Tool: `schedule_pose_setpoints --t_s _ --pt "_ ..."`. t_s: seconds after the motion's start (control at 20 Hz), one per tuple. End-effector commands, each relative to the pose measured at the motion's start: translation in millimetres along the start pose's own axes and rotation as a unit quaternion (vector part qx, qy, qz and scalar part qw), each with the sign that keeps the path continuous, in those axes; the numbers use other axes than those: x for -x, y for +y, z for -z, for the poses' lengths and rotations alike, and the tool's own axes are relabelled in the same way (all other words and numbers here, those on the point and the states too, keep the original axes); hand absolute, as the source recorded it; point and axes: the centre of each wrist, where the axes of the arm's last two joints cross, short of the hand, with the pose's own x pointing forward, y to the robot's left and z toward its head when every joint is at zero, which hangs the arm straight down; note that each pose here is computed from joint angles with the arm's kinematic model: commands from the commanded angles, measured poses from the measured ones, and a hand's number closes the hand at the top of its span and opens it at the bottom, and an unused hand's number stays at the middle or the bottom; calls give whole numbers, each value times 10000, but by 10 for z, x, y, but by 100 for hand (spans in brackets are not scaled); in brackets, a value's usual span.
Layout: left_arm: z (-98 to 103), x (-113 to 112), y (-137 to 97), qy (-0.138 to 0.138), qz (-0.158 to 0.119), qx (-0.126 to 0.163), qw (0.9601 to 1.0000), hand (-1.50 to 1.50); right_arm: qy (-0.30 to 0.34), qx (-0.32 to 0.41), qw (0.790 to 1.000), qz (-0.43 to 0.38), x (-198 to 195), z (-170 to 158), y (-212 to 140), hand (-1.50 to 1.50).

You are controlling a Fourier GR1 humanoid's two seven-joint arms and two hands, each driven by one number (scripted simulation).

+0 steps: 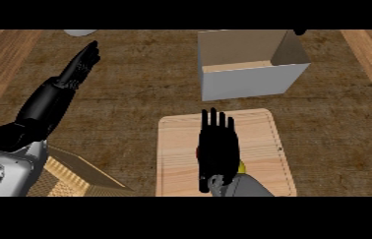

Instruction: Pick the tomato from the cutting board and place it in the cardboard box

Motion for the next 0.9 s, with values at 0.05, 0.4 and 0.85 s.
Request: schedule_pose_setpoints --t_s 0.05,0.4,0.85 --pt "-163 378 22 554 -77 -123 9984 0 868 -171 9961 -30 -75 8 109 -150" --pt "-101 270 -76 588 -76 -68 9982 0 1071 -172 9936 -321 20 173 232 -150" --pt "-281 358 -7 528 94 11 9986 0 544 -190 9978 -341 27 228 373 150"
